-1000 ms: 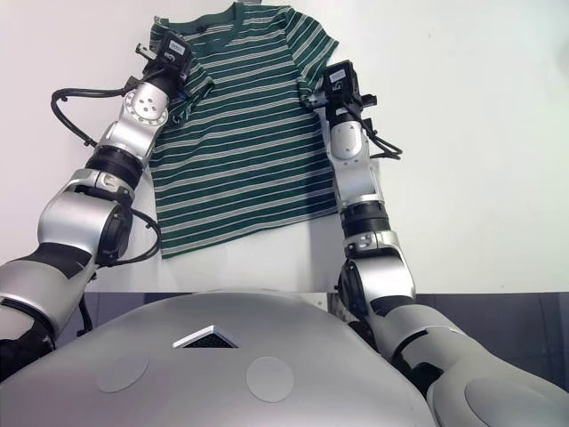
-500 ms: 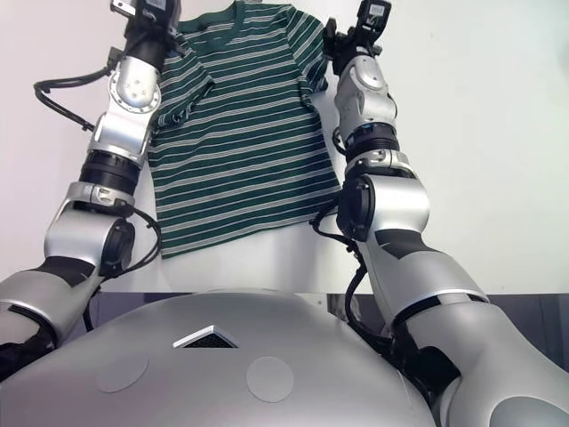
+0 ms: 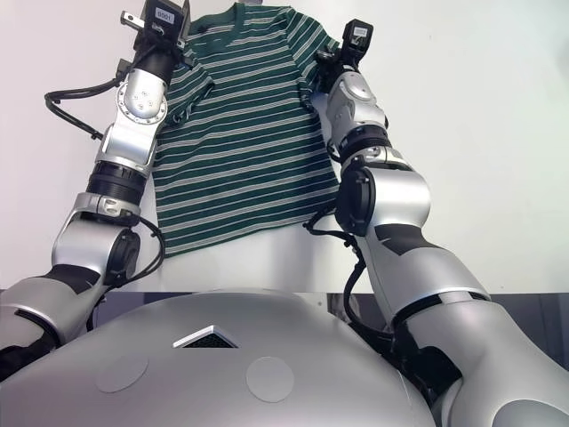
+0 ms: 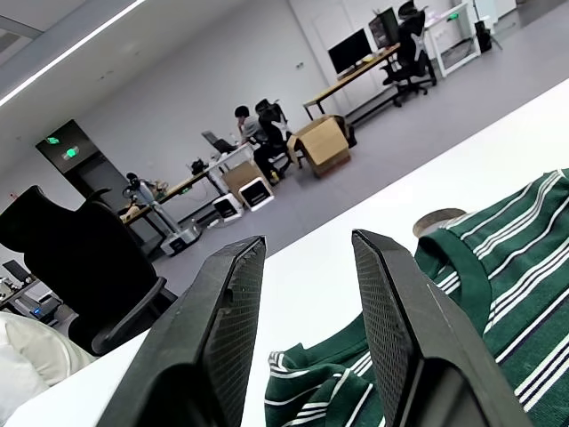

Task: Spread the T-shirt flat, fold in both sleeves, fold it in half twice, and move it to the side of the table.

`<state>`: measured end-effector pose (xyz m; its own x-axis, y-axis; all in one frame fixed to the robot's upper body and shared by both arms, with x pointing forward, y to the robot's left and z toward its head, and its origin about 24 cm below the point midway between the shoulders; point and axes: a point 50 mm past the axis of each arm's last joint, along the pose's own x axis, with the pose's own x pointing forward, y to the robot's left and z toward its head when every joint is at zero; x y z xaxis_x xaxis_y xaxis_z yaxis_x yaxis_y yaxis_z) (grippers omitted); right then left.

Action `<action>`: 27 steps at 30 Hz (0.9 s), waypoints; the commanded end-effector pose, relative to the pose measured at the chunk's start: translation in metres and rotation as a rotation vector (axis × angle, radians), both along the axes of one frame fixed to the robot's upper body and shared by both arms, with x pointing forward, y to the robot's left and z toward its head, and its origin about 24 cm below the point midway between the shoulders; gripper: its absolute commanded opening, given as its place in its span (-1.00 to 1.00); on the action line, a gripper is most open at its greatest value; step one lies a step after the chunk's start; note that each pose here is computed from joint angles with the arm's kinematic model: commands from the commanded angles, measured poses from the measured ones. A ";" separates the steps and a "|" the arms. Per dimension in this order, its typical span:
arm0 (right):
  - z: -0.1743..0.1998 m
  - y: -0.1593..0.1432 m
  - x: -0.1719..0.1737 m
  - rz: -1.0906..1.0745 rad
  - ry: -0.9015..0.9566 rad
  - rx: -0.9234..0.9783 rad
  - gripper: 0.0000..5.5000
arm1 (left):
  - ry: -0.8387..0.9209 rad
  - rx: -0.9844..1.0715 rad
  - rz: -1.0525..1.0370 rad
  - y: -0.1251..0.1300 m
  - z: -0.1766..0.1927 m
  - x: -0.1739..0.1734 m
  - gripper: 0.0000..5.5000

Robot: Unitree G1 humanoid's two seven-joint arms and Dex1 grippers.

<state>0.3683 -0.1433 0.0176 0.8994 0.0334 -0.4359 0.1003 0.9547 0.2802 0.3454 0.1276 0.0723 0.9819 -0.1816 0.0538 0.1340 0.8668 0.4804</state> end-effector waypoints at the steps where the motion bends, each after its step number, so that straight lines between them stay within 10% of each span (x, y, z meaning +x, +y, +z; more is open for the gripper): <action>1: -0.010 0.000 -0.006 0.012 0.058 -0.008 -0.79 | 0.014 -0.004 -0.013 0.001 -0.002 -0.001 -0.34; 10: 0.014 -0.005 0.007 0.029 -0.101 -0.214 -0.99 | 0.026 0.023 -0.039 0.004 -0.003 0.000 -0.34; 27: 0.035 0.106 -0.001 0.612 -0.457 -0.890 -0.99 | 0.013 0.009 -0.035 0.001 -0.008 -0.003 -0.34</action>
<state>0.3635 -0.0525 0.0370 0.9228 0.3167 -0.2193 -0.3836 0.7034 -0.5984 0.3442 0.1284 0.0689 0.9744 -0.2196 0.0482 0.1686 0.8555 0.4896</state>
